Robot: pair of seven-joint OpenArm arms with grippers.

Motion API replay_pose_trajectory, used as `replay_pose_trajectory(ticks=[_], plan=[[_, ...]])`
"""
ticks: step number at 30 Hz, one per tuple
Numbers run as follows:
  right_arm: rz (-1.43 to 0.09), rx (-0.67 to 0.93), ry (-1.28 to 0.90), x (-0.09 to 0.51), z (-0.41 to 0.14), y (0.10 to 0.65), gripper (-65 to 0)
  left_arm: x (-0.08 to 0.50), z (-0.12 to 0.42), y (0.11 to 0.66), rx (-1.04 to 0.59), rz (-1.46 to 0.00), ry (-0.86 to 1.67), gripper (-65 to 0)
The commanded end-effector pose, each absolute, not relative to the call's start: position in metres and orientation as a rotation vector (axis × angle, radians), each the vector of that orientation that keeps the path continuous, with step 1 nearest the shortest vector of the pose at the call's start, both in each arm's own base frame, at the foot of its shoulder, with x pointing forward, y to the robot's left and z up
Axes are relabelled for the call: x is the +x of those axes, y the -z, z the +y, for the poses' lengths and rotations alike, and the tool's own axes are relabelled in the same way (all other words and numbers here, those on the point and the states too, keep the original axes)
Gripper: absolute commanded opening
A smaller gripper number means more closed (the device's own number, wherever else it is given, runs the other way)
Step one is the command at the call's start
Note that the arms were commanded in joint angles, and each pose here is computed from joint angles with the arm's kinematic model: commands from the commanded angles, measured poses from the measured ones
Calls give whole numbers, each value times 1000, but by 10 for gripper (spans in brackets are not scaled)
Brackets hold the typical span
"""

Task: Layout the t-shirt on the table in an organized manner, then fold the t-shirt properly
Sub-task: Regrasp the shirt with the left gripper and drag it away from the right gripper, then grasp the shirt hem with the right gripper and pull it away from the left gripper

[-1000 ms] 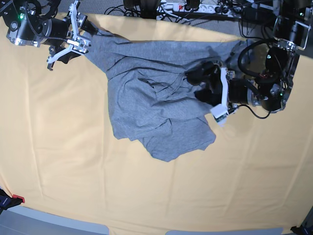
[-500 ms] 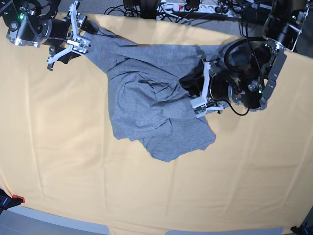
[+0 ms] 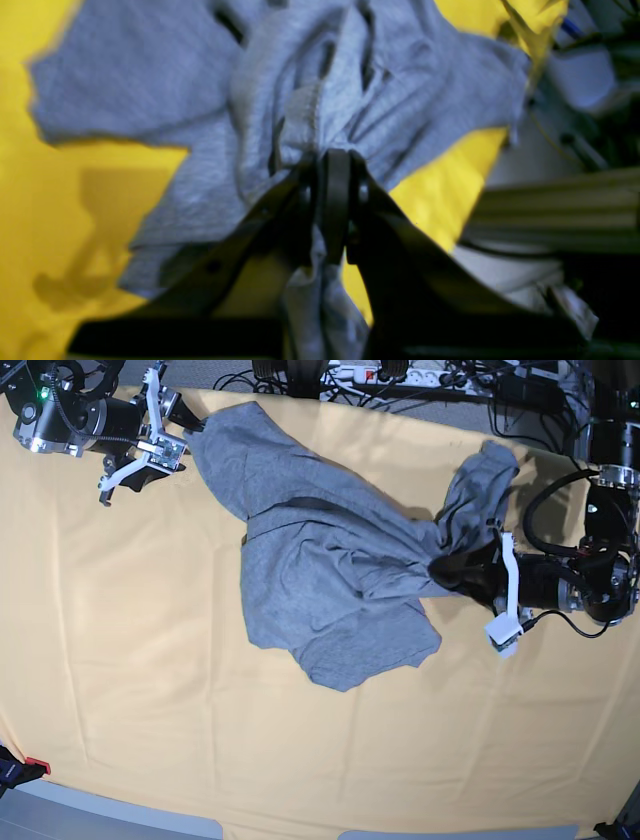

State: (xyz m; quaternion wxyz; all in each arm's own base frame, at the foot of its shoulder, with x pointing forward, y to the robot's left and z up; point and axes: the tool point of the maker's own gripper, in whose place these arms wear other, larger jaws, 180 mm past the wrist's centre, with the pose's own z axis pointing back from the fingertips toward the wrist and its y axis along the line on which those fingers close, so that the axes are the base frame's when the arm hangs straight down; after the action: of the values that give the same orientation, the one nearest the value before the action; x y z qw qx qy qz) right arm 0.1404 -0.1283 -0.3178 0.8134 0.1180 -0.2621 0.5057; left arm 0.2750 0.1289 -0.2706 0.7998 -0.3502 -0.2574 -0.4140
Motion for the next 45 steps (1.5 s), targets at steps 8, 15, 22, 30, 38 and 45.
replay_pose_trajectory(ticks=[8,15,22,30,38,45], plan=[[-625,281,-1087,145,-120,306,-308,292,212,236,-474,-569,878,-650],[-758,250,-1086,180,-112,285,-308,303,262,194,-326,-656,818,-650],[-879,225,-1044,211,-106,263,-308,313,340,203,3,-584,640,-650],[-941,231,-1024,221,-100,253,-308,317,454,211,382,-525,217,-650],[-975,257,-1023,224,-95,246,-308,301,503,212,544,-476,25,-650],[-1099,426,-1024,216,-57,229,-307,315,457,226,286,-537,100,-481]])
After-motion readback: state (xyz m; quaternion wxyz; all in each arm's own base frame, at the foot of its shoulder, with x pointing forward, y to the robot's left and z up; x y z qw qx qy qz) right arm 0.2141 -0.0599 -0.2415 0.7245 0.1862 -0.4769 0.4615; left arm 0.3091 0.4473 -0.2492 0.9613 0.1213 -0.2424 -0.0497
